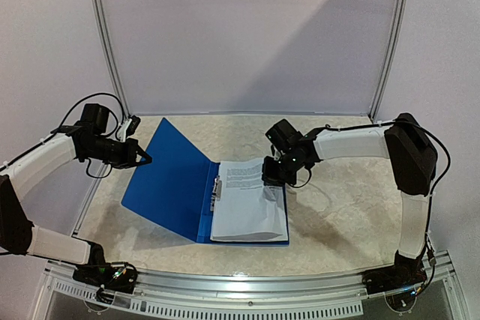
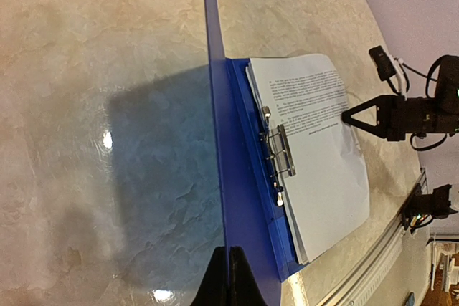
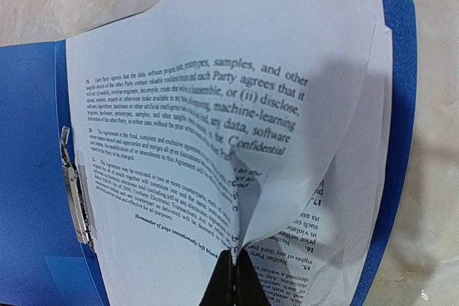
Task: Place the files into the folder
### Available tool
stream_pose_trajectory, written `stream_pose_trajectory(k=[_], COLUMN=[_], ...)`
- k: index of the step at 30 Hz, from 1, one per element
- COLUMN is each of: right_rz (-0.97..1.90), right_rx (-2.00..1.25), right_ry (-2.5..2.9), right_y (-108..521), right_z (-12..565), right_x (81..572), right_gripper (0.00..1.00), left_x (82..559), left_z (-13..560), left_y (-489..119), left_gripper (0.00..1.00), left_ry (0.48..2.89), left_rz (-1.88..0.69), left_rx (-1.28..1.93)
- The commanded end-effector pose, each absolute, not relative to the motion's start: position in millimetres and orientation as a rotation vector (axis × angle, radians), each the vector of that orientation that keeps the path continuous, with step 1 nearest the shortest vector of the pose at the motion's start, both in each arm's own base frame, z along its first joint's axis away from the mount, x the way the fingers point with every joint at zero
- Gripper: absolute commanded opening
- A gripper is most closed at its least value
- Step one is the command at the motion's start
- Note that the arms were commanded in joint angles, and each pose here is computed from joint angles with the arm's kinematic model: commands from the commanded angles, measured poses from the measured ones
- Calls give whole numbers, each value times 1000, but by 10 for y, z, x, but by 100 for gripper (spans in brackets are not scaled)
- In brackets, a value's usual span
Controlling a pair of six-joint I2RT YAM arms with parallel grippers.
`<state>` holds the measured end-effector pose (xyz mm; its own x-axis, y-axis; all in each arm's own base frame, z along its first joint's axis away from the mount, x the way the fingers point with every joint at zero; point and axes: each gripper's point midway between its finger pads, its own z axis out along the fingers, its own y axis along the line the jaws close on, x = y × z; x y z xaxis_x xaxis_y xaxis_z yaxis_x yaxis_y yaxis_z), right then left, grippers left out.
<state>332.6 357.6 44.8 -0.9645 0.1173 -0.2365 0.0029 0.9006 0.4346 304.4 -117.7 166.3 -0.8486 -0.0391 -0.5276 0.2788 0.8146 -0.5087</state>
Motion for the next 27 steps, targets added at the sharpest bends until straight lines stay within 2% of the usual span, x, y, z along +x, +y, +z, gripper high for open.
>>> stream_pose_trajectory(k=[1, 27], right_rz=[666, 656], right_rx=[51, 175], right_ry=[2802, 2761], right_y=[3669, 3651], right_z=[518, 495], right_x=[3295, 3365], right_gripper=[0, 0], left_x=[3028, 3025], left_z=[1697, 1705], left_y=[-1152, -1154], left_gripper=[0, 0], left_ry=[2447, 2445], left_rz=[-803, -803], left_rx=[177, 180])
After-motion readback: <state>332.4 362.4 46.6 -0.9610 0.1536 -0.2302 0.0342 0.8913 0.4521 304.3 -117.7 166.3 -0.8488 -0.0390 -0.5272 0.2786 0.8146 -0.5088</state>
